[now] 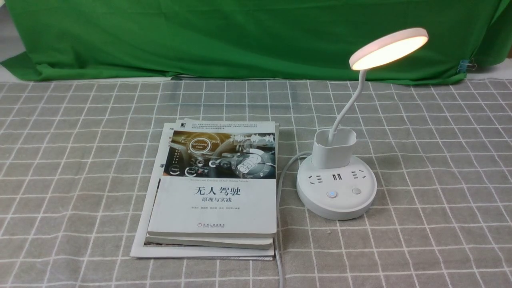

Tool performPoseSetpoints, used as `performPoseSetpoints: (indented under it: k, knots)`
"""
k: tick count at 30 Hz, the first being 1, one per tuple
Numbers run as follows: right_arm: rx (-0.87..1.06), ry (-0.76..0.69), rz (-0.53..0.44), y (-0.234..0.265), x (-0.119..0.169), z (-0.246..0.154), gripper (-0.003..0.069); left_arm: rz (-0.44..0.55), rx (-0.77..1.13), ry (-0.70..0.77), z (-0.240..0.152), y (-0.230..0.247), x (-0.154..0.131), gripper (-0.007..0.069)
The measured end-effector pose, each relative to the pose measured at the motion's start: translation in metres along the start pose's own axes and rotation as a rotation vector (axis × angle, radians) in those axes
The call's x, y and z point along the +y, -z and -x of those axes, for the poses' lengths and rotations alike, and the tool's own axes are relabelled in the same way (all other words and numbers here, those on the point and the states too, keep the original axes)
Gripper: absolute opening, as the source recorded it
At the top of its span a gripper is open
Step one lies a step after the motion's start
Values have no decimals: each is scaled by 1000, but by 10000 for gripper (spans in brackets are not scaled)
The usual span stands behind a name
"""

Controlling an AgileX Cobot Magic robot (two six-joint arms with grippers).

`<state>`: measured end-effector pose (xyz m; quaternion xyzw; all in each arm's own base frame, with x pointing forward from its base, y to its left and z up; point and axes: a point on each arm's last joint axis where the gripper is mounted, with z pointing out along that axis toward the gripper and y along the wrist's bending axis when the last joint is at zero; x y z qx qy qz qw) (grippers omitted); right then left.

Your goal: Turn on the desk lamp on the grey coffee tablecloth with your hand.

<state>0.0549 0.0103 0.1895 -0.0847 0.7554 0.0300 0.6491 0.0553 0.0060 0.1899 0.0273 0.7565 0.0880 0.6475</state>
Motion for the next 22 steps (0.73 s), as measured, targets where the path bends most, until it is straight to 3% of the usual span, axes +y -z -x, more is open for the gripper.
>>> performPoseSetpoints:
  k: [22]
  knots:
    - [0, 0, 0, 0, 0, 0, 162, 0, 0, 0, 0, 0, 0, 19]
